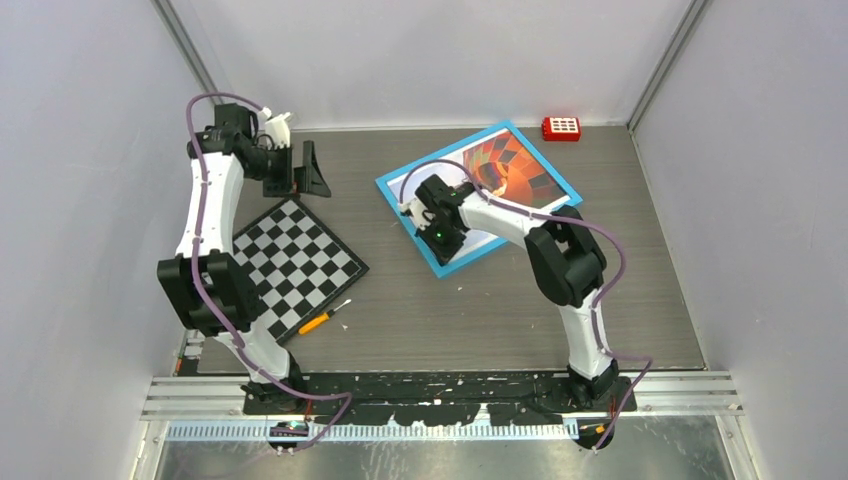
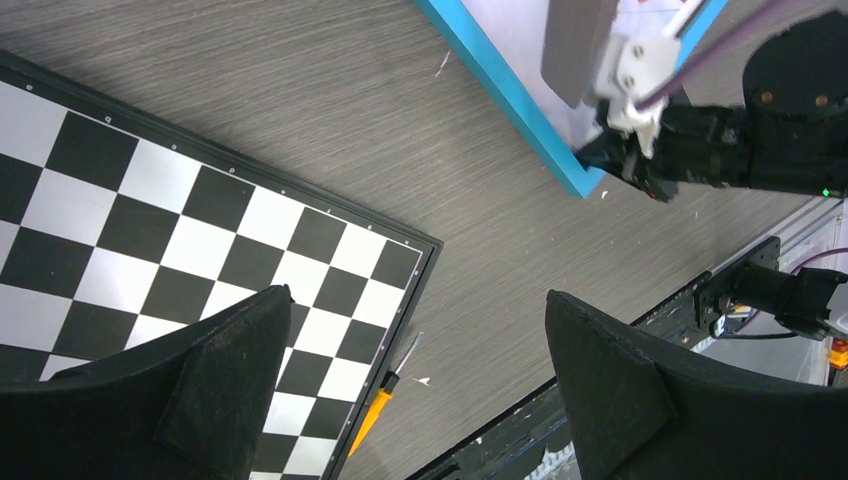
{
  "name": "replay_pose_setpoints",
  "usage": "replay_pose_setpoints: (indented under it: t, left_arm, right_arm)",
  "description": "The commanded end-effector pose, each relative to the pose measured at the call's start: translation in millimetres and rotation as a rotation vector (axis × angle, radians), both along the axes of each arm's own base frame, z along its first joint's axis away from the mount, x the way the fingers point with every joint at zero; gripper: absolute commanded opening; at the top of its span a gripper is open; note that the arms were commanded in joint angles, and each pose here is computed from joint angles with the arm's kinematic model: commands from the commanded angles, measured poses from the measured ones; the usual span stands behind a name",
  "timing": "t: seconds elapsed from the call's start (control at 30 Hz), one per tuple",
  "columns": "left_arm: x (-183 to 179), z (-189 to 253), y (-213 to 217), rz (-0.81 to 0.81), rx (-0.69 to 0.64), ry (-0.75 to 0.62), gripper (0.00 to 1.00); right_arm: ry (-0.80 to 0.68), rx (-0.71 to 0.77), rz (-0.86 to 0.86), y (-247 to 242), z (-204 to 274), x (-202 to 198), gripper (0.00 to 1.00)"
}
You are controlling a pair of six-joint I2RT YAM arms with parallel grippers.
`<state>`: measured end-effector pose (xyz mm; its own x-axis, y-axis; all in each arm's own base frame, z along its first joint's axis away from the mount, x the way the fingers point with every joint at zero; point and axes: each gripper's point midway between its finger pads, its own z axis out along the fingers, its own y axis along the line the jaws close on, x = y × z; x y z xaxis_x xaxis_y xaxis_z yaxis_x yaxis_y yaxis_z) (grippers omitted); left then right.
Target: Take the photo out of the frame
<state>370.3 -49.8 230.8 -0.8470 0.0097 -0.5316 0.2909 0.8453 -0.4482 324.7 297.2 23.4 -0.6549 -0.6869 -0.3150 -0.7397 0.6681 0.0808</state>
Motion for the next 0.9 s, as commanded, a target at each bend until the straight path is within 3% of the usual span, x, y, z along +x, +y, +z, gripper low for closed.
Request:
replay_pose_setpoints:
  t: [0.0,0.2,0.43,0.5,0.63,0.87]
  left_arm:
    - [6.5,2.6,-0.3,-0.025,-0.001,-0.012,1.00]
    - [7.6,-15.6,-11.6,-0.105,0.073,0.009,1.00]
    - [14.7,-47.4,-69.4,-0.268,0.145,0.050,1.00]
    - [22.5,-57.0,-88.3,-0.297,0.154,0.047,1.00]
    - [38.1,-76.9,-128.5,-0.359,0.158,0.060,1.00]
    - [67.9,-109.3,-173.1,-0.404,0.151,0.081,1.00]
  right_arm:
    - [0.155,-0.115,0.178,-50.3,4.2,-67.1,0.06]
    - [0.200,-0.184,0.270,-110.6,15.9,-111.6,0.07]
    - [0.193,-0.104,0.099,-147.1,48.8,-111.8,0.12]
    - [0.173,-0.028,0.033,-154.7,68.2,-105.1,0.19]
    - [0.132,0.087,-0.092,-175.2,95.3,-95.8,0.45]
    - [0.101,0.176,-0.363,-211.3,105.4,-77.8,0.80]
